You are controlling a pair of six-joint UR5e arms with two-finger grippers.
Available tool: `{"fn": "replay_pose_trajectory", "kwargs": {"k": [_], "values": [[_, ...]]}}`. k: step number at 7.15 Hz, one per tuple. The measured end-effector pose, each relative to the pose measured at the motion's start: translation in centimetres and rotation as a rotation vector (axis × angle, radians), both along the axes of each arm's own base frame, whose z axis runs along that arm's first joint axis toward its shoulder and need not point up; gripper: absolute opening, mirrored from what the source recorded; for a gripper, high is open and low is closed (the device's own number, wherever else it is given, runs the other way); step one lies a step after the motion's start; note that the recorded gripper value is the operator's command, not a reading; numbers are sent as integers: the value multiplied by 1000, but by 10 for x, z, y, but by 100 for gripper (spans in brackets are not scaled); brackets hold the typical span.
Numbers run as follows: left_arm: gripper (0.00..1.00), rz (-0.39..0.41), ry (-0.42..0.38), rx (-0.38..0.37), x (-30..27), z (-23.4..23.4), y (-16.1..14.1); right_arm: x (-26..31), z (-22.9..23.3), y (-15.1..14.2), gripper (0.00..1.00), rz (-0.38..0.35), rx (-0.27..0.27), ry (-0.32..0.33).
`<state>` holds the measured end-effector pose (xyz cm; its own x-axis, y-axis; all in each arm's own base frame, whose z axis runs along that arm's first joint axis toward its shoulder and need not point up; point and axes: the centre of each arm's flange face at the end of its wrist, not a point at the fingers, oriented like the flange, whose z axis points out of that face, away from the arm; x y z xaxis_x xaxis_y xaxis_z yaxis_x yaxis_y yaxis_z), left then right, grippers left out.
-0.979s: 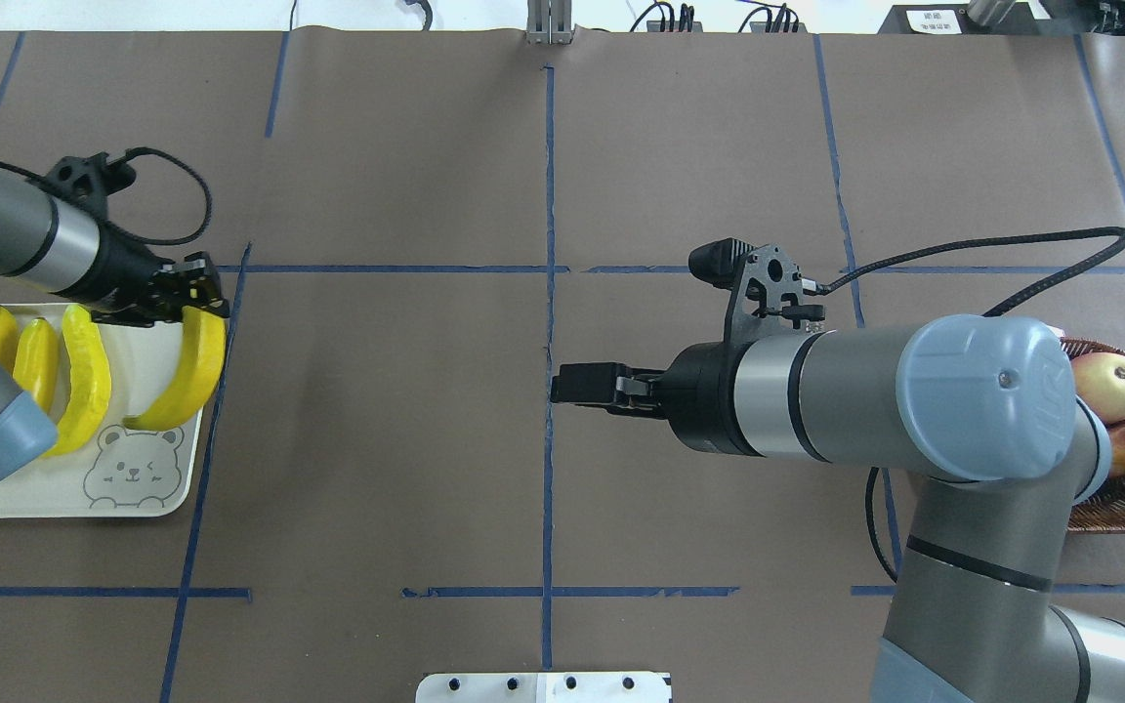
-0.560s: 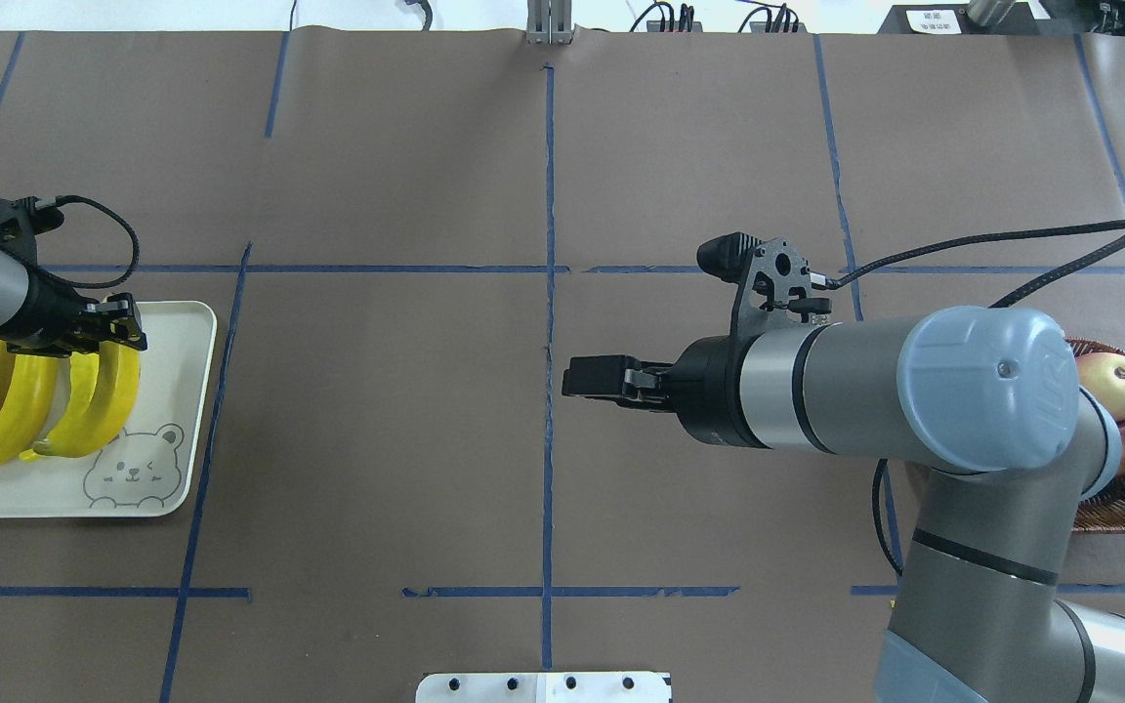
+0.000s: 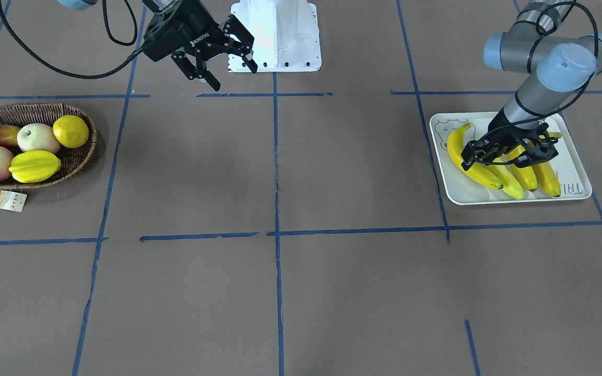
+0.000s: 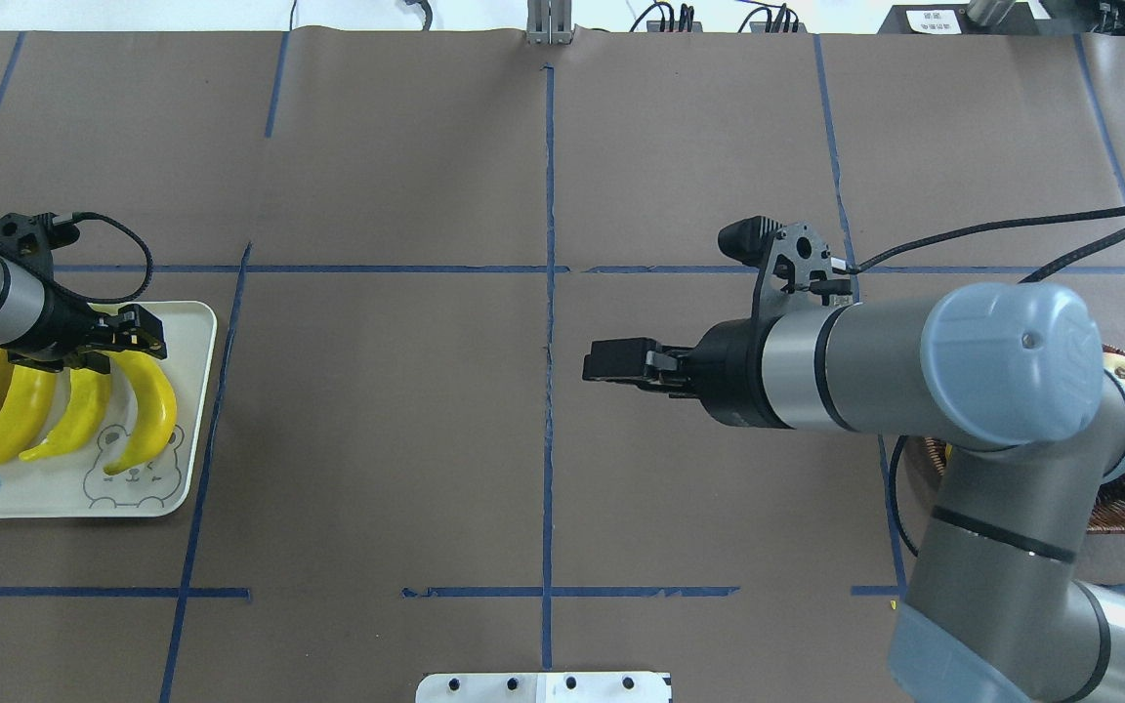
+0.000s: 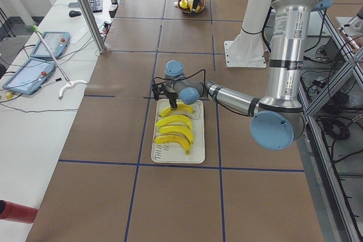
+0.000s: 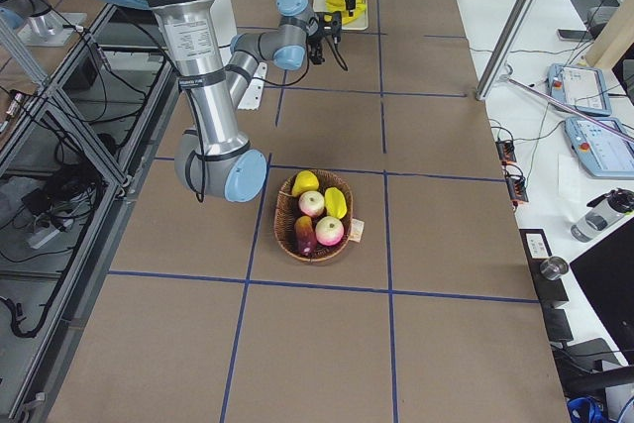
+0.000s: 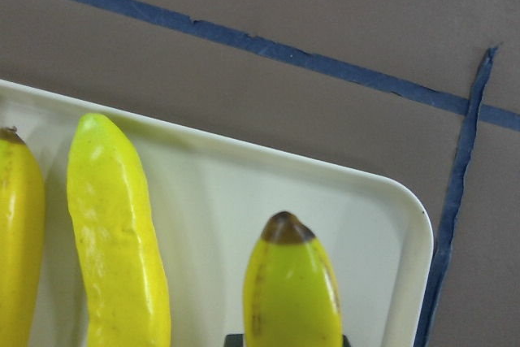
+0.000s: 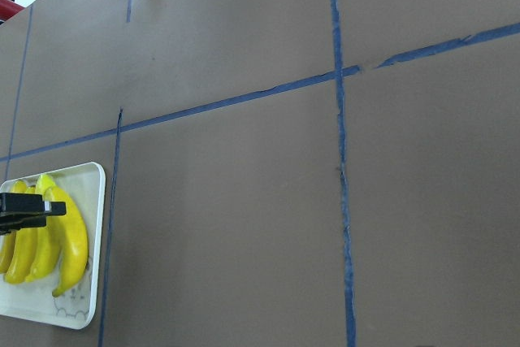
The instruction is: Transfer all bananas from basket to plate
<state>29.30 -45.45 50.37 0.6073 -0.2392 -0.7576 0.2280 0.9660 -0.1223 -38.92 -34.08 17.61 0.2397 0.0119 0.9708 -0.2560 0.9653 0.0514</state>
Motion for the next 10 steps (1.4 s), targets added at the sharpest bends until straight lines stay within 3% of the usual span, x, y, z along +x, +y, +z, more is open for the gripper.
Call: {"fn": "replay_pose_trajectory", "kwargs": {"k": [2, 4, 6, 8, 10], "values": [[100, 22, 53, 11, -9, -23, 3, 48, 19, -48, 100, -14, -2, 113], [100, 55, 94, 77, -45, -39, -9, 104, 56, -92, 100, -62, 68, 293], [100, 125, 2, 195, -121, -26, -40, 182, 121, -132, 100, -135, 171, 472], [100, 213, -106, 259, -198, 2, -58, 278, 207, -184, 100, -236, 213, 512], [100, 272, -157, 286, -278, 30, -60, 379, 311, -222, 100, -304, 274, 535]]}}
